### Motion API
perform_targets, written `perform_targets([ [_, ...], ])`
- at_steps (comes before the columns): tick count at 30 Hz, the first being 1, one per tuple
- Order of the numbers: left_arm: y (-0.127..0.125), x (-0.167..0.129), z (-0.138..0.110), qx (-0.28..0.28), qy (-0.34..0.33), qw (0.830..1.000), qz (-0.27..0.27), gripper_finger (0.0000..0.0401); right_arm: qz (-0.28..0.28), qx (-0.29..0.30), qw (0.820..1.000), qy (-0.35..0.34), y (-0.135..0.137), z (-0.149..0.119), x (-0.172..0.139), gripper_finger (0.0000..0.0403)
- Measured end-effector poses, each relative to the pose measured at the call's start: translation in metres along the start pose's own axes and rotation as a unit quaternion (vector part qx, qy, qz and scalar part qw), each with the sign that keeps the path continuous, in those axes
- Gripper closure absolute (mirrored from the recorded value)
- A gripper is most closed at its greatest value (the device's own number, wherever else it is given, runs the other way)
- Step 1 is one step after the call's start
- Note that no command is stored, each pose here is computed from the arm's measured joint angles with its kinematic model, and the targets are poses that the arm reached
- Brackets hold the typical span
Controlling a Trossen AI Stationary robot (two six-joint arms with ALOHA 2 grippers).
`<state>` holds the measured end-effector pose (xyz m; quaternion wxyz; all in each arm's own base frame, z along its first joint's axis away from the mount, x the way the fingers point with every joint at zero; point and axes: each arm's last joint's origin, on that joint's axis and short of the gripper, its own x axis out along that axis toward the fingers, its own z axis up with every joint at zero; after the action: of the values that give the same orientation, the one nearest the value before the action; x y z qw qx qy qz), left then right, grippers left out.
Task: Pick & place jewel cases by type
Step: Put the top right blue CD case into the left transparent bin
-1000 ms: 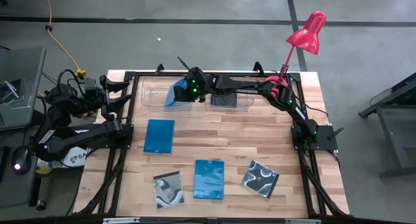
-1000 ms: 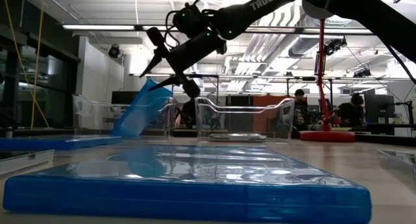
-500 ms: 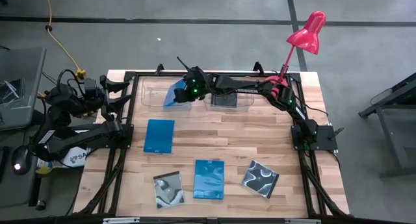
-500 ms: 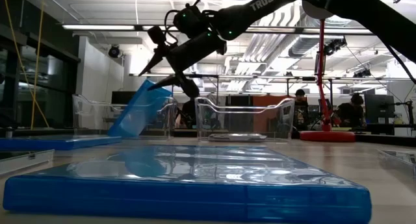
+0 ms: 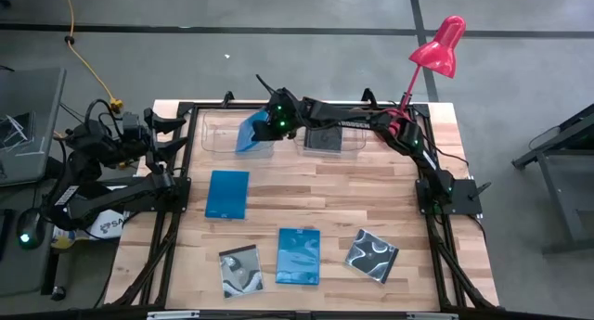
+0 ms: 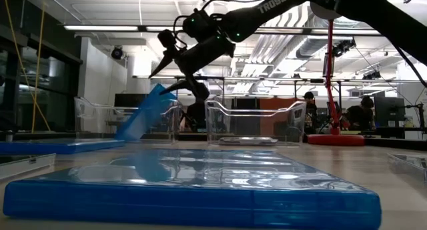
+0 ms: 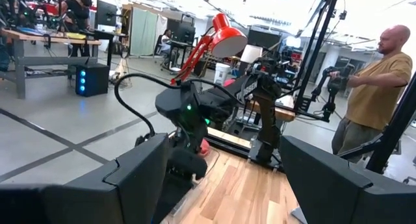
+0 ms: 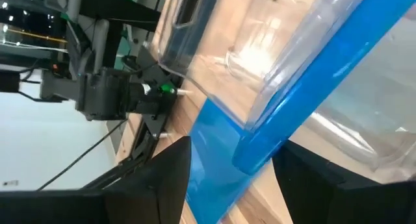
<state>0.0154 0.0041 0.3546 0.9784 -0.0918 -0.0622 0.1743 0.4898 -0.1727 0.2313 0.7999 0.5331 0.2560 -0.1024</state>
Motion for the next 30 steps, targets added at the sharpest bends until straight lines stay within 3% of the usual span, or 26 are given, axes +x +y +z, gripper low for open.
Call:
perform_targets([
  [6,0.0,0.0,0.0,0.002,-0.001,1.0,0.003,0.011,0.013,-0.022,0.999,-0.024,0.014,0.007,-0.006,0.0205],
  [14,0.0,0.0,0.0,0.004,-0.001,1.0,0.003,0.011,-0.036,-0.006,0.999,-0.024,0.007,0.004,-0.006,0.0205],
  [30,0.0,0.0,0.0,0.011,-0.003,1.0,0.008,0.011,-0.034,-0.033,0.998,-0.038,0.013,0.0,-0.003,0.0206],
])
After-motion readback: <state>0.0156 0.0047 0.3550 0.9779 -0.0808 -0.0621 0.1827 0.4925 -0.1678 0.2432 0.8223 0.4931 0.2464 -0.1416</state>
